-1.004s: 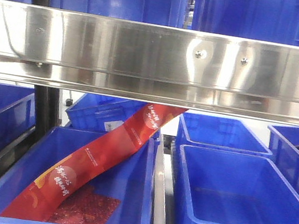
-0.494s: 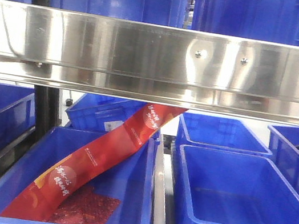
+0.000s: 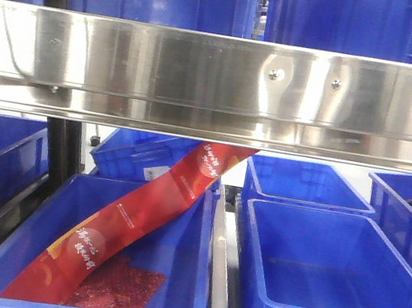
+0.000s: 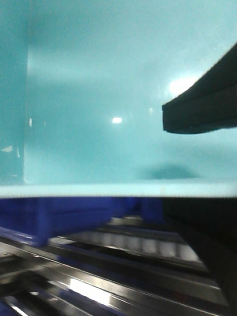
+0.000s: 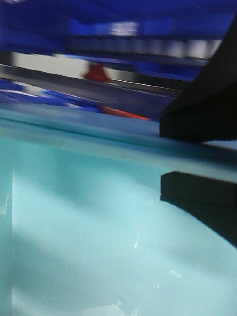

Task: Move two blue bins to right shelf middle
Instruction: 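Drive up to the rack, holding the bin above the upper shelf, then lower the bin onto the light blue bin on the upper shelf, open both grippers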

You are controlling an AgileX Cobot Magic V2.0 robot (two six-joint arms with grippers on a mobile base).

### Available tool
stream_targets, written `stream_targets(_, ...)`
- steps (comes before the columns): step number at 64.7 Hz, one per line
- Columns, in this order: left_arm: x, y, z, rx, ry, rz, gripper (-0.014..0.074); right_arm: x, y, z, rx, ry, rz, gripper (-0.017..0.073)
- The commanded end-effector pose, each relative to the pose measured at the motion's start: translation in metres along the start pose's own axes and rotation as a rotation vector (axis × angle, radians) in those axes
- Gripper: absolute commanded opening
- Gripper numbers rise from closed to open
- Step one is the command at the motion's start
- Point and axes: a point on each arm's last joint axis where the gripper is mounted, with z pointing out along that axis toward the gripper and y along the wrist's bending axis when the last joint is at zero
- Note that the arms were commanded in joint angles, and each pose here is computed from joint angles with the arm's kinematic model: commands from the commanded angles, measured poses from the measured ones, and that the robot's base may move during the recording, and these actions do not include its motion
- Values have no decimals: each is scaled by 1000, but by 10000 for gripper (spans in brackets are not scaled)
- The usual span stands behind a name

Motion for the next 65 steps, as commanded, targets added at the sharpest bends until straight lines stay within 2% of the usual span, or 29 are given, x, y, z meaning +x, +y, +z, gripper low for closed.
stream_targets(1, -2, -3, -11, 7, -1, 41, -111, -3, -1, 7, -12, -28, 14, -154)
stream_targets(11, 8, 3, 18, -81, 84, 91, -111, 9, -5, 41, -15, 55, 33, -154)
stream_targets(17, 15, 4, 38, -104, 136, 106, -111, 16, -8, 60, -24, 87, 49, -154)
stream_targets(30, 30, 2, 77, -91, 232, 98, -111, 28, -13, 87, -14, 144, 57, -154)
stream_targets(39, 34, -1, 86, -65, 252, 80, -108, 30, -14, 91, -12, 155, 58, -154)
stream_targets(43, 37, -1, 89, -65, 265, 79, -81, 30, -14, 91, -12, 155, 58, -140)
stream_targets(47, 38, -1, 90, -67, 275, 79, -14, 31, -14, 90, -11, 163, 58, -59)
stream_targets(51, 39, -1, 91, -68, 289, 78, 77, 32, -14, 90, -10, 179, 57, 70)
stream_targets(61, 42, -1, 91, -73, 314, 78, 421, 33, -14, 88, -6, 198, 54, 571)
stream_targets(65, 42, 0, 89, -75, 321, 78, 536, 31, -13, 85, -6, 190, 52, 568)
